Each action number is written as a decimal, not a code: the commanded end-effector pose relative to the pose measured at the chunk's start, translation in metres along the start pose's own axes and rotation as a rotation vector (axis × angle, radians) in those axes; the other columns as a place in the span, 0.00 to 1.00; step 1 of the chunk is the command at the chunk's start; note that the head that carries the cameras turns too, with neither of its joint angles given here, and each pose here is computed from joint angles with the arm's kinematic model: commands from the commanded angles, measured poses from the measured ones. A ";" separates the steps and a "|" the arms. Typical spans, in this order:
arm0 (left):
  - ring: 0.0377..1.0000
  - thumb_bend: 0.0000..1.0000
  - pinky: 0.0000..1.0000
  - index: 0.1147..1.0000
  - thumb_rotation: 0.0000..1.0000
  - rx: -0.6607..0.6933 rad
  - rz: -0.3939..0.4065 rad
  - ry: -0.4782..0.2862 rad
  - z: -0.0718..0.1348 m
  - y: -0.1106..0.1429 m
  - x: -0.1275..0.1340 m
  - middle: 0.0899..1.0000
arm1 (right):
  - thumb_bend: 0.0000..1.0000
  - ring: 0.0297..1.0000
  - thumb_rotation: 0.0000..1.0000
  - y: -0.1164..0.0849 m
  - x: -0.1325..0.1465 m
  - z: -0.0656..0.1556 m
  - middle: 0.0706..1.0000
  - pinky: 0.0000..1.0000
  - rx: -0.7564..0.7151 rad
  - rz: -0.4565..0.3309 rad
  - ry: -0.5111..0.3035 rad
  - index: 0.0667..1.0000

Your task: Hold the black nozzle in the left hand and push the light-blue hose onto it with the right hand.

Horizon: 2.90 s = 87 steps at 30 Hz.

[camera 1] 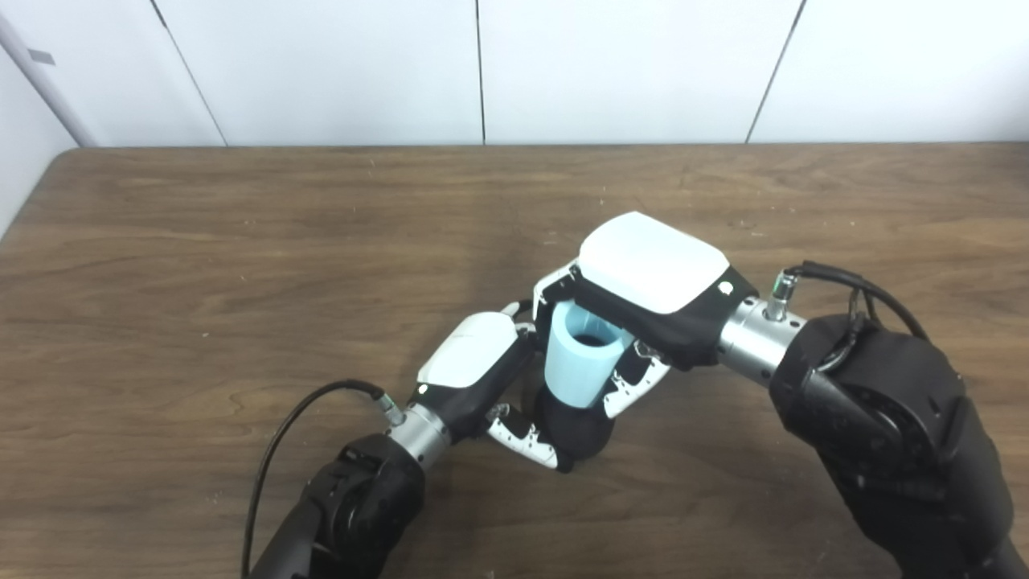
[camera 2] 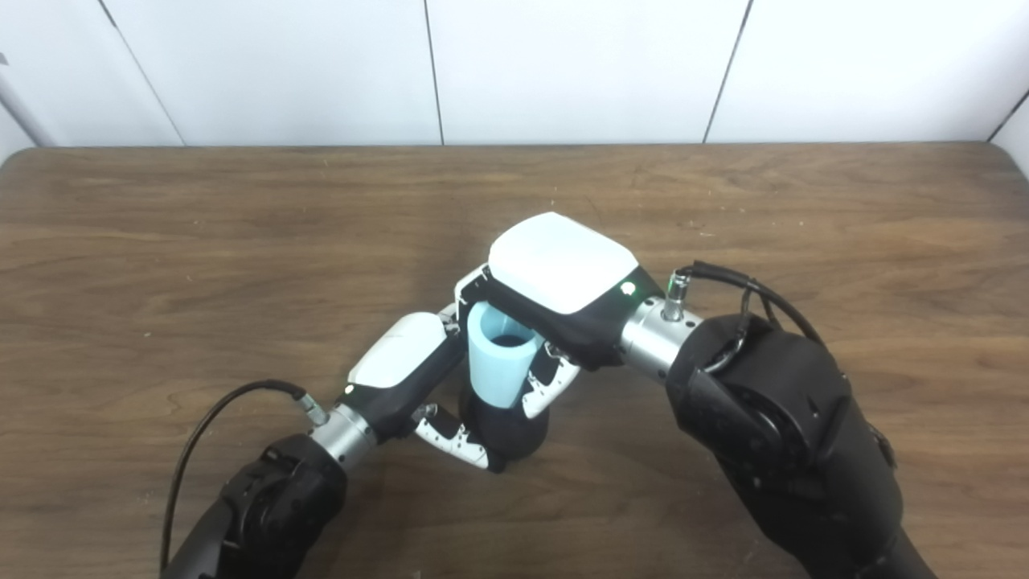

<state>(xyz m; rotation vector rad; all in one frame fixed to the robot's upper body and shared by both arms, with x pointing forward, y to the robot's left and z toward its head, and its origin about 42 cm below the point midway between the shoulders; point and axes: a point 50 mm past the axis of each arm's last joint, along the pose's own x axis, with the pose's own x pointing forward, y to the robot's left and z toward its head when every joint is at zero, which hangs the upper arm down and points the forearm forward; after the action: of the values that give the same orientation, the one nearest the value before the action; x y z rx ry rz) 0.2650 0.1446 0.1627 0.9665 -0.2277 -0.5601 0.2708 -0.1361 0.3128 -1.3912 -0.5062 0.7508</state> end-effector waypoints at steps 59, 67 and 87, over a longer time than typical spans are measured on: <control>0.71 0.52 1.00 0.40 0.00 0.034 -0.062 0.076 -0.009 -0.011 0.005 0.46 | 0.98 0.94 0.40 -0.075 -0.049 -0.008 0.94 0.92 -0.190 -0.244 0.065 0.85; 0.71 0.52 1.00 0.40 0.00 0.029 -0.059 0.078 -0.010 -0.010 0.007 0.46 | 0.85 0.90 0.60 -0.066 -0.071 -0.007 0.89 0.84 -0.166 -0.289 0.003 0.87; 0.71 0.52 1.00 0.39 0.00 0.029 -0.061 0.087 -0.013 -0.011 0.007 0.47 | 0.87 1.00 1.00 -0.007 -0.085 0.000 1.00 1.00 -0.040 -0.079 -0.044 1.00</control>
<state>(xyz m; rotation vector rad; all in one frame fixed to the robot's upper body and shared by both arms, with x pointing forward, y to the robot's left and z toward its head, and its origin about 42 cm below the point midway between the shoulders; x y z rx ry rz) 0.2722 0.1361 0.1611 0.9650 -0.2264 -0.5568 0.2166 -0.2006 0.3223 -1.3721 -0.5649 0.7307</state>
